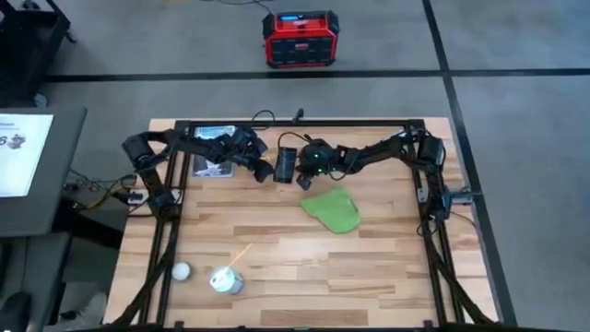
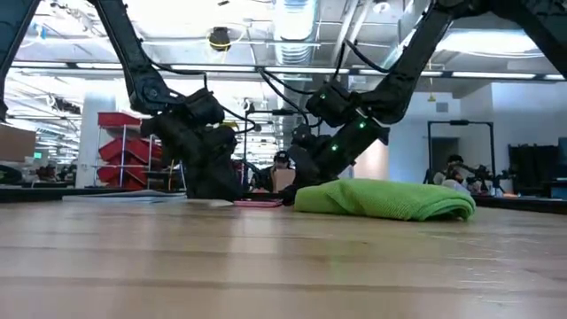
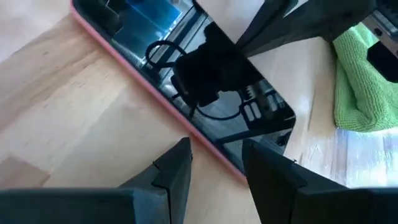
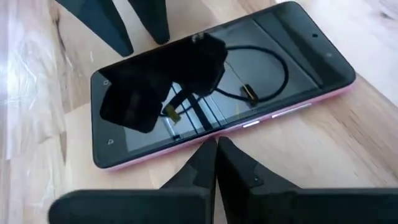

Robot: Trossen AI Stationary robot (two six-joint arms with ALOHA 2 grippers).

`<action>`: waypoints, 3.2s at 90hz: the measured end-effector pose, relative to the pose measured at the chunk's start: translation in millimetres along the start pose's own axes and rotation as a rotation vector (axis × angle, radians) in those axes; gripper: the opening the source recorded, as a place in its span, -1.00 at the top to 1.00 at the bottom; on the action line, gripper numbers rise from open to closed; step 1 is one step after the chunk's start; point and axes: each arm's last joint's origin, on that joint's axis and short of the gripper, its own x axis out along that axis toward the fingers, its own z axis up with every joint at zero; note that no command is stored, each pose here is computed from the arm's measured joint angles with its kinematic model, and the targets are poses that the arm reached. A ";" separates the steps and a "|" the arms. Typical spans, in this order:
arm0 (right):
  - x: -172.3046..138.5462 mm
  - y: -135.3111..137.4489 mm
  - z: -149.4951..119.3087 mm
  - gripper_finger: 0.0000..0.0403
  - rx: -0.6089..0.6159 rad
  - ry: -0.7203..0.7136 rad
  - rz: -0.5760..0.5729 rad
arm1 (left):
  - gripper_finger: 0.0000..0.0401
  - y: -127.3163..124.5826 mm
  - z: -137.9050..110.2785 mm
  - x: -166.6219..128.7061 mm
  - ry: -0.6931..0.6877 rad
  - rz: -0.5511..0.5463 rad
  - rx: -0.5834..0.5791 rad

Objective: Apply microfiber cloth
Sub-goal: Spray the front of the black cellphone with the white spray bottle

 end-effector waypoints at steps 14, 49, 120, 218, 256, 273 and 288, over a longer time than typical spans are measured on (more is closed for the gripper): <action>0.5 6.6 1.7 1.00 -0.038 -0.020 0.108 | 0.38 0.3 0.0 0.0 -0.001 0.011 -0.003; 0.3 5.0 1.7 1.00 -0.037 -0.020 0.035 | 0.38 -3.0 -1.3 1.5 0.015 -0.008 -0.014; -0.4 6.4 7.4 1.00 -0.058 -0.075 0.021 | 0.38 -0.6 -2.4 2.7 0.017 0.045 -0.040; -5.0 17.4 -5.3 1.00 -0.039 0.060 -0.128 | 0.36 -2.5 -0.4 3.9 0.002 -0.055 -0.060; -5.0 17.4 -7.8 1.00 -0.031 0.086 -0.117 | 0.20 -1.9 -3.8 3.8 0.037 -0.047 -0.078; -4.9 18.2 -9.2 1.00 -0.024 0.099 -0.108 | 0.14 -2.0 -3.4 3.7 0.034 -0.048 -0.075; -3.4 18.3 -8.2 1.00 -0.035 0.082 -0.051 | 0.13 -2.1 -2.4 3.8 0.023 -0.048 -0.069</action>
